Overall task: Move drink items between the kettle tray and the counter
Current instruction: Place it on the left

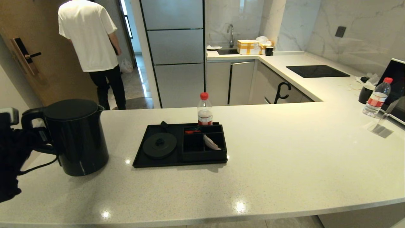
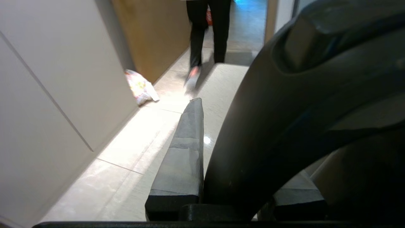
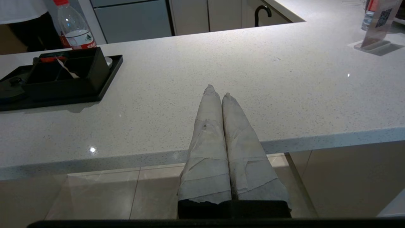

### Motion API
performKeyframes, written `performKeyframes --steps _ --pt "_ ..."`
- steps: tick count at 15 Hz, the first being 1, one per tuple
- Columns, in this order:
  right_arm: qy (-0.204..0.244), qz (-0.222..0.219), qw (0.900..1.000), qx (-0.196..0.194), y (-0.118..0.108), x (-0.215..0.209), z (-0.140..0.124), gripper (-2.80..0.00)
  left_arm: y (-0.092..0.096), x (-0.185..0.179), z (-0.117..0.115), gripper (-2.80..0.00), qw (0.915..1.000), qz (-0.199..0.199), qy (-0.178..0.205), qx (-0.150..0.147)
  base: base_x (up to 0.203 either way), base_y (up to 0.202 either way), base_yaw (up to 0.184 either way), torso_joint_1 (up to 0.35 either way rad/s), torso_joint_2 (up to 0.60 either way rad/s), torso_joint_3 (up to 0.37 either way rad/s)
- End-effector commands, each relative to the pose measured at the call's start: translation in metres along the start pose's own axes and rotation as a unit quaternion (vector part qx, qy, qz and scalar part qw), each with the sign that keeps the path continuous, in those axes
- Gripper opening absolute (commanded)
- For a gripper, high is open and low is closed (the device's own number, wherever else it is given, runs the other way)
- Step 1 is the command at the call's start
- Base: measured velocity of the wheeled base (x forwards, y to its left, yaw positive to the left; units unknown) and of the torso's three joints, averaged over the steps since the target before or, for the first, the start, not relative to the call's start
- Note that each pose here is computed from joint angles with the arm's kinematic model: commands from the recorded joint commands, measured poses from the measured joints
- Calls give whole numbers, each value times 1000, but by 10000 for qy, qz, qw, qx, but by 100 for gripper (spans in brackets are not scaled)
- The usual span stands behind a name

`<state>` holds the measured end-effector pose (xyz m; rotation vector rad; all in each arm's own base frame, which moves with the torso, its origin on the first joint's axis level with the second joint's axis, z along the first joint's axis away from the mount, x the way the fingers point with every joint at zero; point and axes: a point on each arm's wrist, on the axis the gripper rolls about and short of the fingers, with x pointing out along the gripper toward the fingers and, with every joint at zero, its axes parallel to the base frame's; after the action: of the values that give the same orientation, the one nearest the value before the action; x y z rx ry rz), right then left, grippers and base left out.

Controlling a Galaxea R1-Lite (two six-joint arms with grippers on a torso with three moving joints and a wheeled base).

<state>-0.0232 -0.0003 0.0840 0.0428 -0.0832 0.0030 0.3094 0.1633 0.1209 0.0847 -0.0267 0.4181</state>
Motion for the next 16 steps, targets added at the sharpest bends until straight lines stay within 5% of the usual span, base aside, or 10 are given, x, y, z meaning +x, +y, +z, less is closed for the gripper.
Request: performKeyframes --steps 1,6,13,16 --pt "163 -6 9999 2 0 2 -9 -280 -1 4 -21 -280 9996 -19 289 -25 0 0 0 0 0 0" --pt "163 -6 9999 2 0 2 -9 -280 -3 2 -48 -280 9988 -34 479 -43 0 0 0 0 0 0" --pt "155 -5 9999 2 0 2 -9 -280 -4 -1 -53 -280 9982 -13 594 -8 0 0 0 0 0 0" --pt "163 -6 9999 2 0 2 -9 -280 -4 -3 -56 -280 9977 30 644 227 0 0 0 0 0 0"
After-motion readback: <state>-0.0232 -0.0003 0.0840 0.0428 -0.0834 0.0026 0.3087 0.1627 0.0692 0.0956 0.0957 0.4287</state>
